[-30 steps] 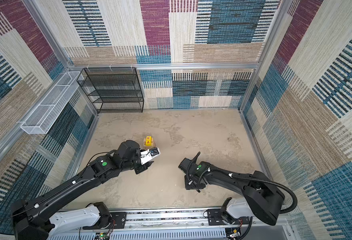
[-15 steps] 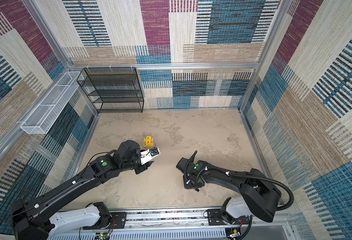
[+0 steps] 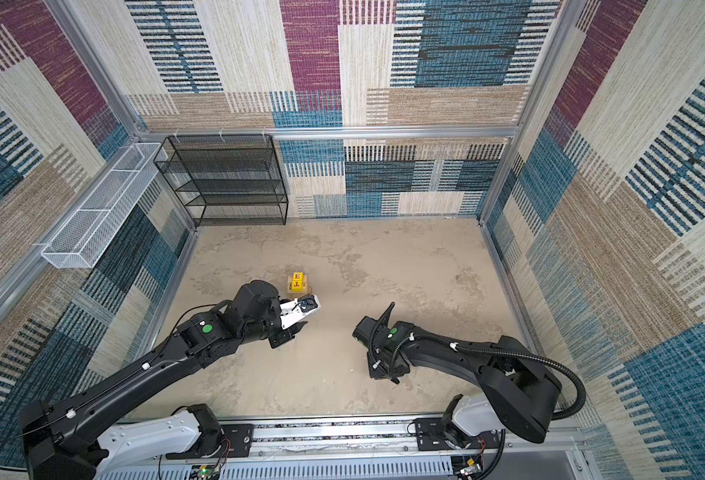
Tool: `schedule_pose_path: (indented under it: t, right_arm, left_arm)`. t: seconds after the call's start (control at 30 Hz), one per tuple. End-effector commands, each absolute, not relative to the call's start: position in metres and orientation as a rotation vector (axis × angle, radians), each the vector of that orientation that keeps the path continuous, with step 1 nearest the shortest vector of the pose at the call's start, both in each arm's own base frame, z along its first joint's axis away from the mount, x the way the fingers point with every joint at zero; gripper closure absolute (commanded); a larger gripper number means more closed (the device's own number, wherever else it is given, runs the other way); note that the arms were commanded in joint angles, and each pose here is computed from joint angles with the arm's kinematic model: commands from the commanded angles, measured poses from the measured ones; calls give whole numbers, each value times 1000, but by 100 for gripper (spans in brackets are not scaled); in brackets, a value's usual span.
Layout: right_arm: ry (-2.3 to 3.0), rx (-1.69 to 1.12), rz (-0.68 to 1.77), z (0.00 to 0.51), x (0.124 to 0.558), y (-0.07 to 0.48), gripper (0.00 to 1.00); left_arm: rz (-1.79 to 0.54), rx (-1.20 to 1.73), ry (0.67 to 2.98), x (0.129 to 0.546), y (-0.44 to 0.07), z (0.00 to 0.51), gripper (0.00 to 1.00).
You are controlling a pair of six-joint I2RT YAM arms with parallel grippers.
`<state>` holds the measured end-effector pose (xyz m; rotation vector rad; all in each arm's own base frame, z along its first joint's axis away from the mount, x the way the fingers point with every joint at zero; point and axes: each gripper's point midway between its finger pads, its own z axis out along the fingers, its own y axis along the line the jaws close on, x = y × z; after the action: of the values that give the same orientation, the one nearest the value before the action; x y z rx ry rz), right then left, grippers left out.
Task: Build the wood block tower
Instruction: 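Lift the wooden cylinder with the right gripper and carry it toward the stack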
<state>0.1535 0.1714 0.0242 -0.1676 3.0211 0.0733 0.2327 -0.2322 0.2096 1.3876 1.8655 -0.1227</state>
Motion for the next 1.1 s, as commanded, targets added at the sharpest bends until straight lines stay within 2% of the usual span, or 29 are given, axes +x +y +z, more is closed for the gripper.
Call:
schedule_pose_path:
  t: [0.0, 0.3, 0.47, 0.63, 0.8, 1.07]
  right_arm:
    - [3031, -152, 80, 25, 152, 173, 72]
    - [2975, -129, 140, 55, 166, 186, 84]
    - [2886, -129, 162, 94, 200, 208, 93]
    - [2795, -113, 184, 133, 241, 234, 100]
    - [2695, -111, 227, 167, 284, 270, 100]
    - [2686, -76, 206, 177, 338, 325, 100]
  left_arm:
    - [-118, 1348, 1860, 236, -232, 215, 61]
    - [18, 1227, 1898, 256, -216, 224, 65]
    - [94, 1054, 1959, 272, -196, 236, 67]
    - [72, 852, 2068, 285, -170, 241, 66]
    - [-10, 656, 2159, 300, -144, 246, 65]
    - [-28, 554, 2178, 304, -123, 251, 65]
